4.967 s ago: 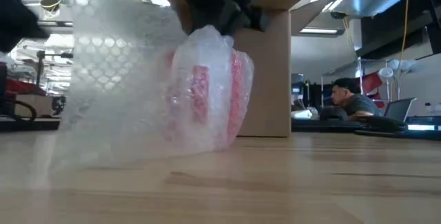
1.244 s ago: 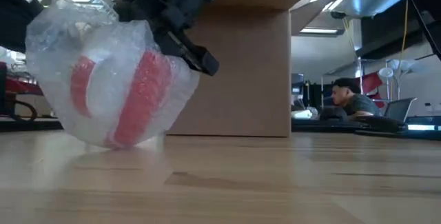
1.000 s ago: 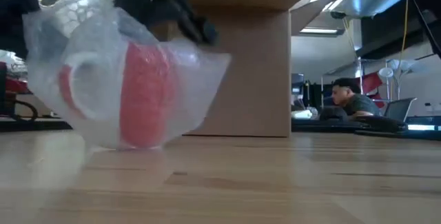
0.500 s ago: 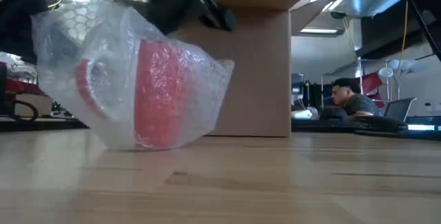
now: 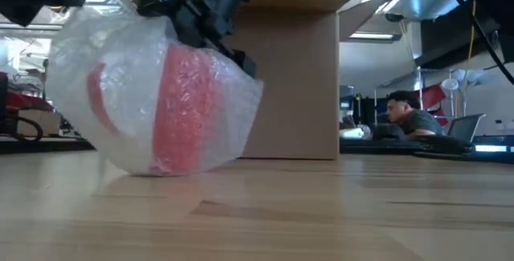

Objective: Wrap mug
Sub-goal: Wrap the red mug using the bubble wrap, then put the wrapped red mug into the box

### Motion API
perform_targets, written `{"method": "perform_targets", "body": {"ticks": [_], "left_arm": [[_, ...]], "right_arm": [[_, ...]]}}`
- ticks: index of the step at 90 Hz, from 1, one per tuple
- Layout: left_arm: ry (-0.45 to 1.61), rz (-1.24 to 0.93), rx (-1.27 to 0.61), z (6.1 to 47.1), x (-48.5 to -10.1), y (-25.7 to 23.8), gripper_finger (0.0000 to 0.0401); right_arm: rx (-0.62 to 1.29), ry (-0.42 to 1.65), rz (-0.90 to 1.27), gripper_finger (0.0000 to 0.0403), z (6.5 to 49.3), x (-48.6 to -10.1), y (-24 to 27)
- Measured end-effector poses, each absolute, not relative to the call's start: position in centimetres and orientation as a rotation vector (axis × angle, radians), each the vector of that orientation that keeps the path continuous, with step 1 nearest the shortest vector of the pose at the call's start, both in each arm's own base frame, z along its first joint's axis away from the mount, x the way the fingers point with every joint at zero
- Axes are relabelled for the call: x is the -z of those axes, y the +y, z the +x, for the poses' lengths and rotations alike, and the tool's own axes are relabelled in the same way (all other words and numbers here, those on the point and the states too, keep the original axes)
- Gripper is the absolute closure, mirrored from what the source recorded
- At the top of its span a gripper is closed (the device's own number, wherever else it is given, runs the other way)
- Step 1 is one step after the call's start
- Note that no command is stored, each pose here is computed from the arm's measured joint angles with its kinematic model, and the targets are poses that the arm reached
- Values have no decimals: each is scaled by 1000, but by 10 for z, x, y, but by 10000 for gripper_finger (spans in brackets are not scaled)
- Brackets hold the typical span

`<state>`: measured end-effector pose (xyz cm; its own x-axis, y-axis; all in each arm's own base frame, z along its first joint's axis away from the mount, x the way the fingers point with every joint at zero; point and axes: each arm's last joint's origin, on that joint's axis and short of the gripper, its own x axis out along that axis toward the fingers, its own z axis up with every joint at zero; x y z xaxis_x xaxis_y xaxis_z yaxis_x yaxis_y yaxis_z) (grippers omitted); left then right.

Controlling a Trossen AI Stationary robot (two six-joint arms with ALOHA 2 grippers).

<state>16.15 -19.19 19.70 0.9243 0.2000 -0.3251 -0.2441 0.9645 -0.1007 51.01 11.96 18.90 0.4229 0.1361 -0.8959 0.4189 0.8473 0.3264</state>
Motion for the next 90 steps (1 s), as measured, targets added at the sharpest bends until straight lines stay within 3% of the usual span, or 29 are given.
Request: {"method": "perform_targets", "body": {"ticks": [58,90], "left_arm": [[434,-147,-264,190,-183,-173,296],[459,-128,-234,199,-183,-169,296]], "right_arm": [[207,1101,567,403,500,-228,127],[410,1073,357,403,456,-280,133]]}}
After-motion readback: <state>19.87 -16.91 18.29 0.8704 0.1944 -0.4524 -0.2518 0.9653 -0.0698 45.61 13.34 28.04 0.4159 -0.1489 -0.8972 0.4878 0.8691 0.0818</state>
